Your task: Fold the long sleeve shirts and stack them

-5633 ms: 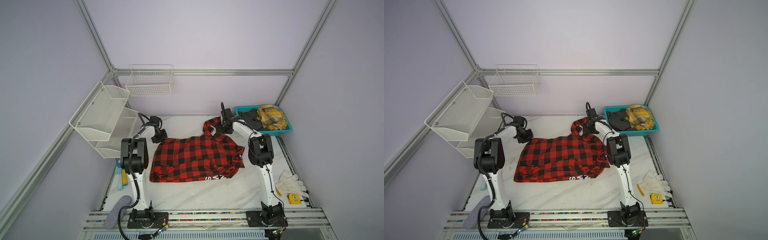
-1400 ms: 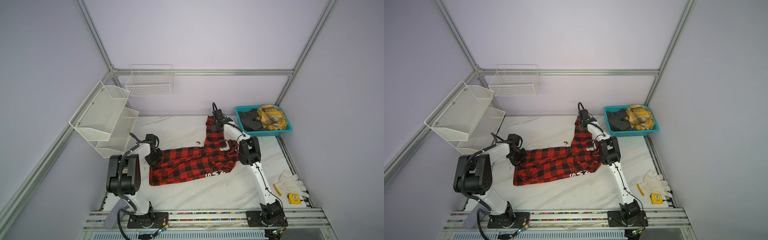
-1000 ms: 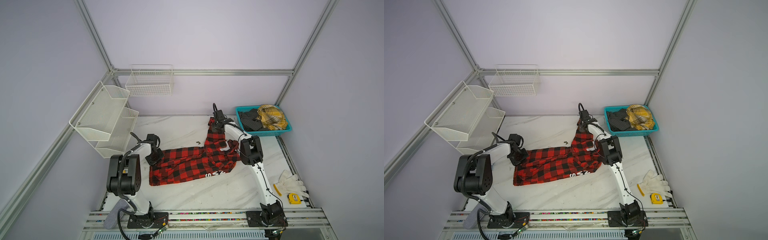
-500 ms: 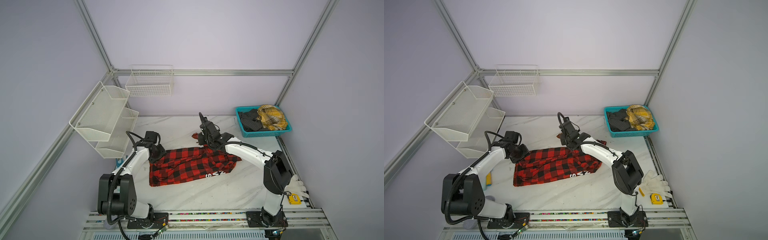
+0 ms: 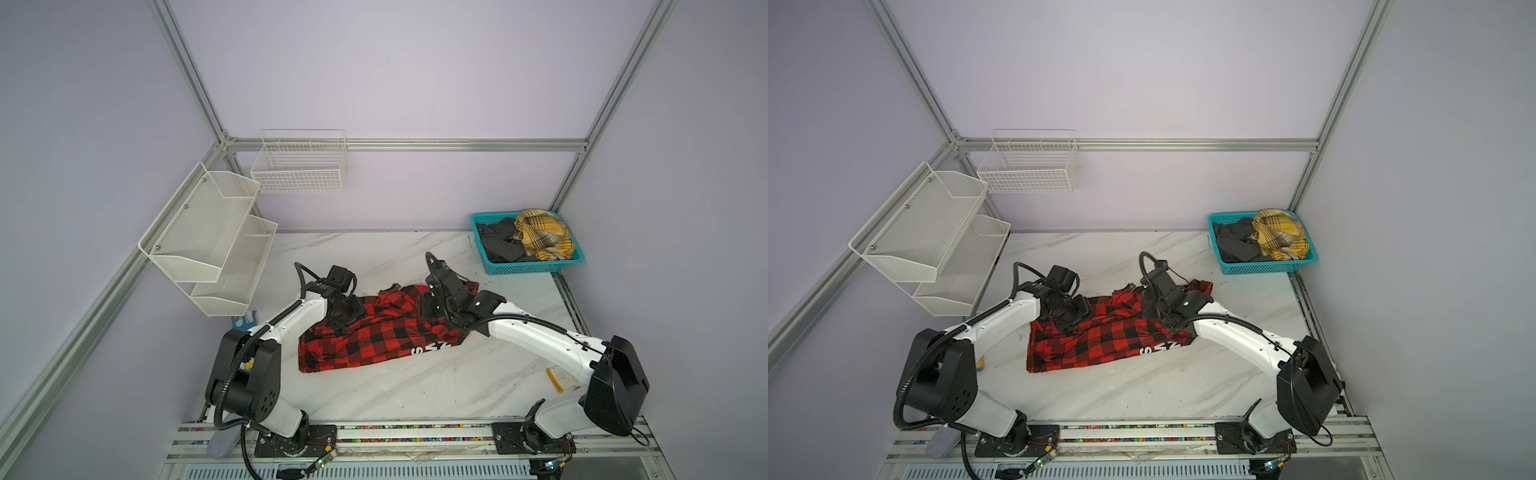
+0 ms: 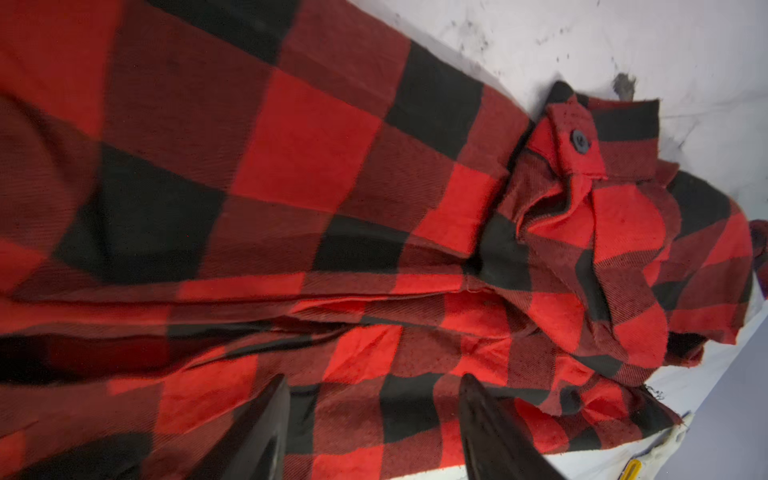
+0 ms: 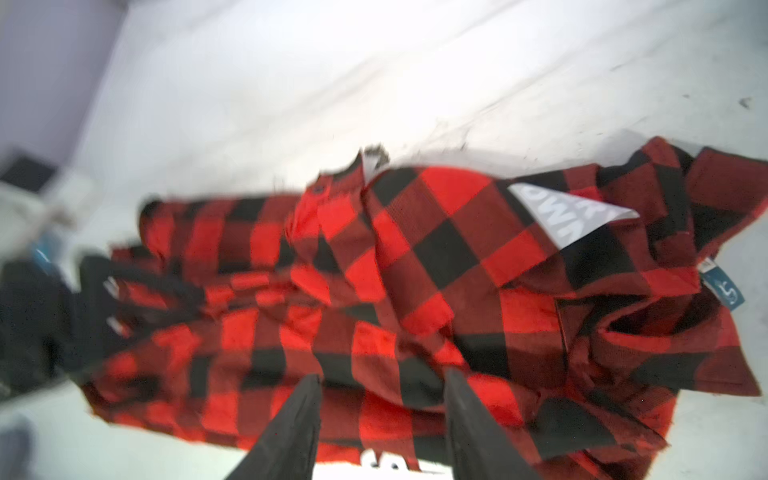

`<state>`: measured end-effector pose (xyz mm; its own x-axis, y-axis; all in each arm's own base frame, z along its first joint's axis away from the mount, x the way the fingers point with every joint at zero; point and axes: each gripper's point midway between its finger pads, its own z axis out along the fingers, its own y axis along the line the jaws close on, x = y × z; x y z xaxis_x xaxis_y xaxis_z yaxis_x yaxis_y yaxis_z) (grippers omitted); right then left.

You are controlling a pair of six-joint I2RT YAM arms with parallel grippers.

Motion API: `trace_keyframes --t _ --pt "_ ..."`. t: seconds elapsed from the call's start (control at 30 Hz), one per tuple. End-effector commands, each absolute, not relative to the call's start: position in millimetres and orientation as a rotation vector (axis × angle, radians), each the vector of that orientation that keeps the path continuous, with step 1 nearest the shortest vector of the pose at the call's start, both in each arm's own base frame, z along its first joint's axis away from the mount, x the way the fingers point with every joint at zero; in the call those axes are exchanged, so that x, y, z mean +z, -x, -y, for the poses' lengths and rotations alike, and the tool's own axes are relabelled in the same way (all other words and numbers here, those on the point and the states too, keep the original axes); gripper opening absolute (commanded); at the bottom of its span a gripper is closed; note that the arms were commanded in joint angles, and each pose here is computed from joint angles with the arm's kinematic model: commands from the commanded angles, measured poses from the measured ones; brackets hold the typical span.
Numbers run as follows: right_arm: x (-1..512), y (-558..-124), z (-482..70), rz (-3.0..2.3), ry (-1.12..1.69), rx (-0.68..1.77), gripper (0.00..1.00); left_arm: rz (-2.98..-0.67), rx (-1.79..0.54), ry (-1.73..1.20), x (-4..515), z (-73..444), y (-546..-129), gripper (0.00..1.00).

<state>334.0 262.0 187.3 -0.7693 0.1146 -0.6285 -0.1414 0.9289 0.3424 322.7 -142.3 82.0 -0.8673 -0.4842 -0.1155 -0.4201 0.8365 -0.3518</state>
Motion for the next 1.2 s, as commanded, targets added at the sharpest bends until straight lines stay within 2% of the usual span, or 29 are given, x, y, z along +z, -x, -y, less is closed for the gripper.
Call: trace_keyframes --t 0.0,0.1,0.27,0.43,0.53,0.77,0.9,1.03,1.07,1.13,1.17 --pt "169 -352 -277 -2.486 0.021 0.647 0.44 -2.647 -0.599 0.607 141 175 -379 0.64" --pt "151 -374 -305 -2.535 0.092 0.694 0.51 -2.625 -0.612 0.571 149 185 -399 0.64" --pt "126 -398 -328 -2.577 0.129 0.698 0.53 -2.595 -0.603 0.562 160 184 -404 0.64" --pt "94 -395 -342 -2.639 0.193 0.753 0.62 -2.616 -0.592 0.579 153 179 -392 0.64" --pt "86 -386 -353 -2.651 0.231 0.839 0.62 -2.642 -0.594 0.601 143 178 -385 0.64" --pt "101 -372 -371 -2.589 0.328 0.983 0.46 -2.658 -0.640 0.623 138 183 -380 0.63" --pt "116 -342 -387 -2.542 0.467 1.049 0.41 -2.660 -0.657 0.630 138 186 -381 0.64" --pt "105 -301 -387 -2.577 0.579 1.007 0.42 -2.683 -0.675 0.635 133 190 -379 0.63" --pt "101 -292 -386 -2.587 0.601 0.978 0.45 -2.686 -0.671 0.630 132 191 -379 0.63" --pt "96 -276 -380 -2.604 0.648 0.889 0.62 -2.701 -0.650 0.618 128 193 -376 0.63" --pt "96 -274 -375 -2.607 0.639 0.854 0.67 -2.709 -0.647 0.614 126 194 -375 0.63"
